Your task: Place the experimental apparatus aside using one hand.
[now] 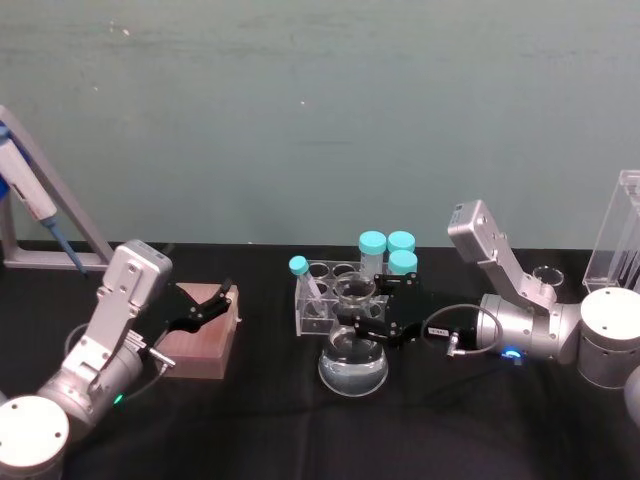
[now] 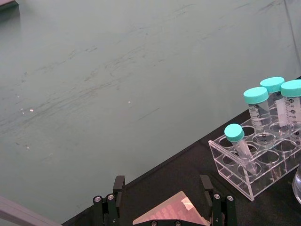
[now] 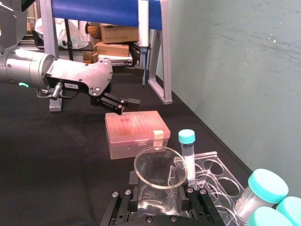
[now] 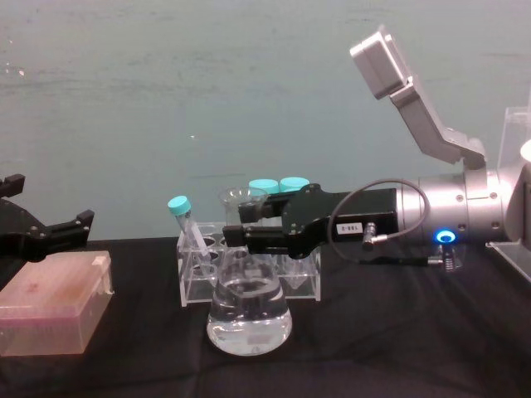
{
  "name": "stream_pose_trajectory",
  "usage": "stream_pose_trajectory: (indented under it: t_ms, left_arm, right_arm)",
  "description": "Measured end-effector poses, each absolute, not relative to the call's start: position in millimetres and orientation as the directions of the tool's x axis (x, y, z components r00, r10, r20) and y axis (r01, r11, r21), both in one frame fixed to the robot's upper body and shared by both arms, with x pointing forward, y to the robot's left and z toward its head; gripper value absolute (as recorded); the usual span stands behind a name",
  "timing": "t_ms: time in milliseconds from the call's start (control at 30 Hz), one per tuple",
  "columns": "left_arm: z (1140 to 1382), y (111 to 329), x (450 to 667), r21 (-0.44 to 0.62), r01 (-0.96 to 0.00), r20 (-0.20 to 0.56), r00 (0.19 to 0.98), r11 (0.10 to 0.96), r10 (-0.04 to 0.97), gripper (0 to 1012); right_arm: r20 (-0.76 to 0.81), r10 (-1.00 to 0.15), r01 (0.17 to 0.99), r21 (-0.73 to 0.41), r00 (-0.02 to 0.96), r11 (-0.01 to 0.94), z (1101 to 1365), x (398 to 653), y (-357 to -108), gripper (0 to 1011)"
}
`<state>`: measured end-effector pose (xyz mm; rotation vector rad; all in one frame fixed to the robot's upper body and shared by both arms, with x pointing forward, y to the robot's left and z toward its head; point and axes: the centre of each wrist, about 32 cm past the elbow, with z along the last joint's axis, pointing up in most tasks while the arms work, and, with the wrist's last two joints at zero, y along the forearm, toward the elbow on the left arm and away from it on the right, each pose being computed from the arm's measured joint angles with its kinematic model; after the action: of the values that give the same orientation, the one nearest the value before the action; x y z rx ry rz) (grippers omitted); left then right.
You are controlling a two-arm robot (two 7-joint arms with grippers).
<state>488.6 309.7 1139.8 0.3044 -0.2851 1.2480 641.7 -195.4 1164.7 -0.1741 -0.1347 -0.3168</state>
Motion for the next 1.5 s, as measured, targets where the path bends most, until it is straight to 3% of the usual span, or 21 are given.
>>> stream_pose_trajectory:
  t_ms: [833, 1500]
  left_arm:
    - [1140, 310, 489, 0.070, -0.955, 0.374, 0.292, 0.287, 0.880, 1000]
    - [1140, 310, 489, 0.070, -0.955, 0.374, 0.292, 0.287, 0.880, 1000]
  right_arm:
    - [0.139, -0.300, 0.318, -0.133, 0.944, 0.939, 1164, 631, -205, 473]
    - [0.116, -0.376, 0.388, -0.101, 0.919, 0.916, 1174, 622, -217, 472]
